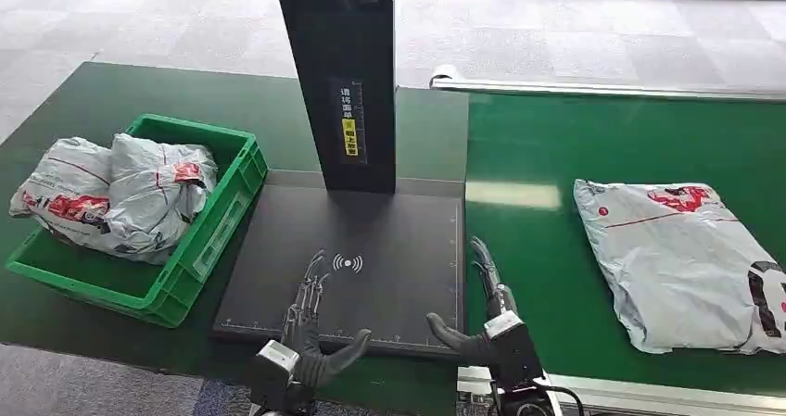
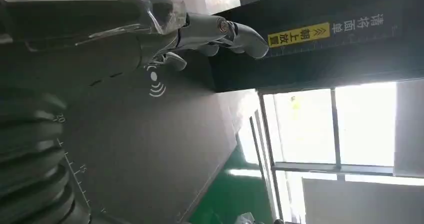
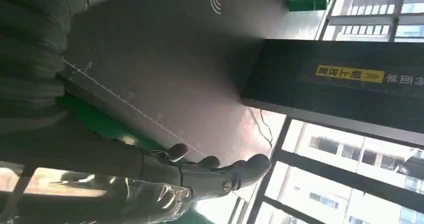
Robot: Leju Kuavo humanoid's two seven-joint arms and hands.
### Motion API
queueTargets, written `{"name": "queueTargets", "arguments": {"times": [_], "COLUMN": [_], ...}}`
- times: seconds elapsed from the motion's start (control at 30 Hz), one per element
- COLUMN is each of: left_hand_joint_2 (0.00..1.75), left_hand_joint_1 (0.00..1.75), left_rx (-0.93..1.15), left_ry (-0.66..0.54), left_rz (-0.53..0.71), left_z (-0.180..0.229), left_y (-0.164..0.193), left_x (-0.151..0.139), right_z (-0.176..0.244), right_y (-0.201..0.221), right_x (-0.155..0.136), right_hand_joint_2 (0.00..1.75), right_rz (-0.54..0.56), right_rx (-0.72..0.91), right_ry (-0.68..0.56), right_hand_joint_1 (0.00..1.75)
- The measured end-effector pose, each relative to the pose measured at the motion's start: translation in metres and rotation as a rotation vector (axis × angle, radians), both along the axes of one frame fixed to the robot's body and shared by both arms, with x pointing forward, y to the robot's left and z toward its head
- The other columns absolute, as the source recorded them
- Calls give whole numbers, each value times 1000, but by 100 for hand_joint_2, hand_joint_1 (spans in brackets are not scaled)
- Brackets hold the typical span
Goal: Moved the parcel from conveyor to table for the left to box.
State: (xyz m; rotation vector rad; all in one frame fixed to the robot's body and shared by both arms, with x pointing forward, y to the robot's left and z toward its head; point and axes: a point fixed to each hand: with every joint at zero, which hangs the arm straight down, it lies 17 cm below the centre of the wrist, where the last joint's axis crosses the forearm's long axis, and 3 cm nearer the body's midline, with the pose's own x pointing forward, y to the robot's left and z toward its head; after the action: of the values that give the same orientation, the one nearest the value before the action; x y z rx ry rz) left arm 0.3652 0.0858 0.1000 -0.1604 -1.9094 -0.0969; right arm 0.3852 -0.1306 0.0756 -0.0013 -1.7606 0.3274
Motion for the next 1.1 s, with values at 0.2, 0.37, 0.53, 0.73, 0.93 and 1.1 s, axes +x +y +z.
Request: {"name": "queueTargets", "arguments": {"times": [0.2, 0.37, 0.53, 0.73, 0.93, 1.1], "left_hand_joint_2": [175, 175, 175, 175, 175, 175], "left_hand_joint_1": [0, 0, 0, 0, 0, 0], "left_rx": [0, 3, 0, 11, 13, 10], "left_ry": [-1, 0, 12, 10, 0, -1], "left_rz": [13, 22, 42, 31, 8, -3], "left_z": [1, 1, -3, -4, -1, 0], "left_y": [-1, 0, 2, -2, -8, -11], "left_x": [0, 0, -2, -5, -6, -6], "right_z": [-3, -7, -17, -50, -79, -98], "right_y": [-7, -16, -40, -86, -135, -170], "right_x": [3, 7, 13, 18, 31, 39], "right_hand_joint_2": [175, 175, 175, 175, 175, 175], "right_rz": [-18, -61, -155, -227, -271, -302], "right_rx": [-83, -203, -536, -636, -787, -878], "right_ry": [6, -4, -52, 7, 59, 106], "right_hand_joint_1": [0, 0, 0, 0, 0, 0]}}
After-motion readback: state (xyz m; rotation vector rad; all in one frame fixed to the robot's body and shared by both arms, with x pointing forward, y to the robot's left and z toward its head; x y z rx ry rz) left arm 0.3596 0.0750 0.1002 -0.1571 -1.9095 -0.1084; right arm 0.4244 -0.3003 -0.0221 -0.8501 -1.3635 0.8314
